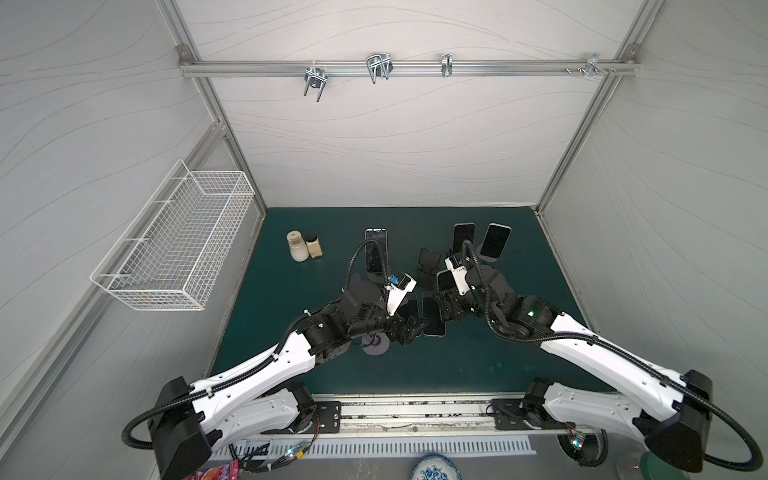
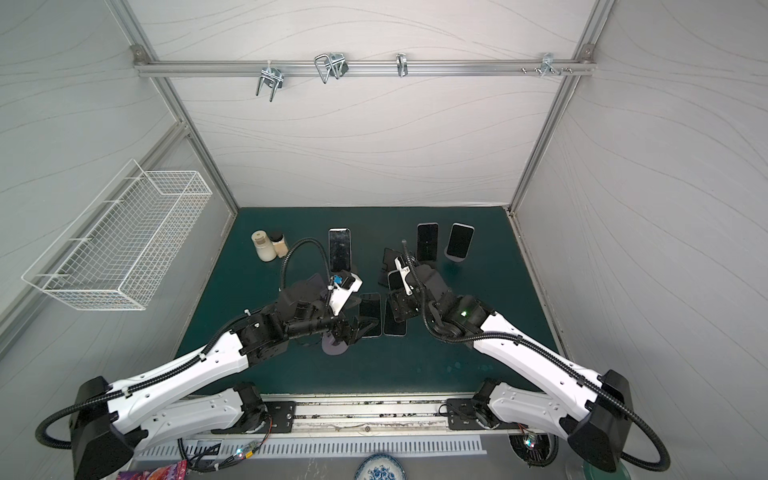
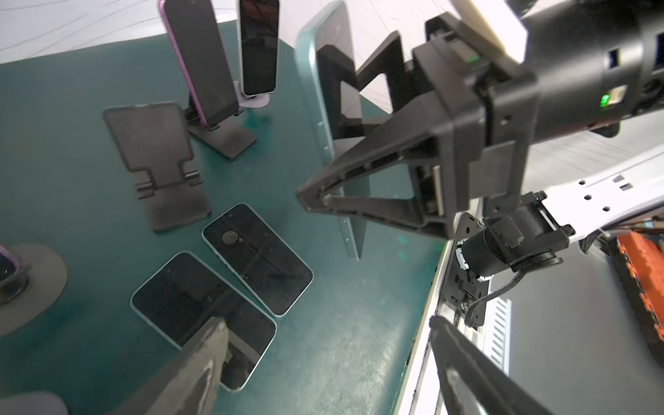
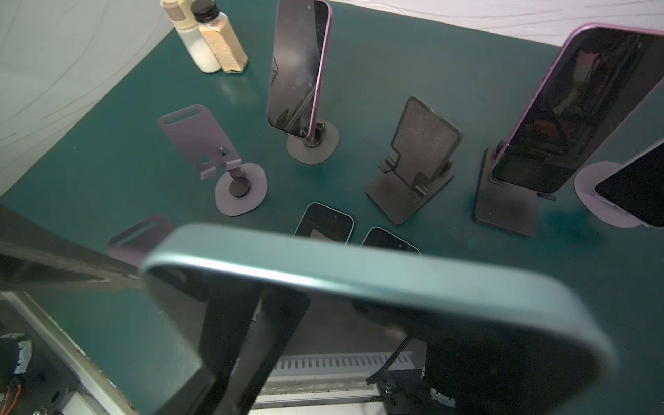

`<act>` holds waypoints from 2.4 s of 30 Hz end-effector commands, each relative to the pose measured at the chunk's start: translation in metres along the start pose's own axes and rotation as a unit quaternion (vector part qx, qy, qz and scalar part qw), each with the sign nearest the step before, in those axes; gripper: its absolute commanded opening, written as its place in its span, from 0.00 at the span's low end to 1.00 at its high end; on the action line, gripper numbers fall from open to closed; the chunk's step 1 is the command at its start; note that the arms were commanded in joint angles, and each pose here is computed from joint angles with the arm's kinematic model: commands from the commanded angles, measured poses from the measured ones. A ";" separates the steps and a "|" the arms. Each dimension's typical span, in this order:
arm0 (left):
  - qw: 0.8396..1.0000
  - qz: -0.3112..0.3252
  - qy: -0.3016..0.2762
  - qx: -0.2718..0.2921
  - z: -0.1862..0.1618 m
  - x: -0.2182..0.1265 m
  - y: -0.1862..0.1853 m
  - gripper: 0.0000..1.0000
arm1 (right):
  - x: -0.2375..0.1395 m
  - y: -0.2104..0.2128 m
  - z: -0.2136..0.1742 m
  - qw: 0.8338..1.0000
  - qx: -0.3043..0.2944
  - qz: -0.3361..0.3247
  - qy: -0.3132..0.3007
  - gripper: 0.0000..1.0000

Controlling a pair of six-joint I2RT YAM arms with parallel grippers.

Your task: Remove the phone from the phone stand

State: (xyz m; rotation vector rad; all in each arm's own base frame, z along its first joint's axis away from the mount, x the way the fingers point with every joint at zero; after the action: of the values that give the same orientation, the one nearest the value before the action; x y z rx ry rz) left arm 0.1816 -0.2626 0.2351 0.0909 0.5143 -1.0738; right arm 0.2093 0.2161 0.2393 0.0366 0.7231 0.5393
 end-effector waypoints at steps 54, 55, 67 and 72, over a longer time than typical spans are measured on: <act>0.996 -0.017 -0.003 0.087 -0.001 0.026 0.002 0.91 | 0.049 -0.087 -0.032 0.975 0.195 -0.045 0.101 0.70; 0.996 -0.017 -0.002 0.088 -0.001 0.026 0.002 0.91 | 0.051 -0.087 -0.034 0.974 0.195 -0.045 0.106 0.70; 0.996 -0.014 0.009 0.090 -0.001 0.029 0.003 0.91 | 0.067 -0.090 -0.047 0.965 0.202 -0.046 0.161 0.70; 0.996 -0.016 0.010 0.090 -0.002 0.030 0.003 0.91 | 0.071 -0.091 -0.054 0.961 0.199 -0.052 0.184 0.70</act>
State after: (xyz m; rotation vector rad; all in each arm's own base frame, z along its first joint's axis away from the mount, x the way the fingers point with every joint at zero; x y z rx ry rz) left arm 0.1914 -0.2778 0.2011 0.2489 0.4950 -1.1302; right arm 0.2560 0.1612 0.1263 0.2797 1.1833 0.2765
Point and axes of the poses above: each gripper's point midway between its finger pads, its own x axis out along the fingers, its own y axis along the line the jaws close on, z = x × y, the point moved 4 cm from there along -x, back along the fingers, and after that the axes turned 7 degrees about x, right-handed, at the moved point
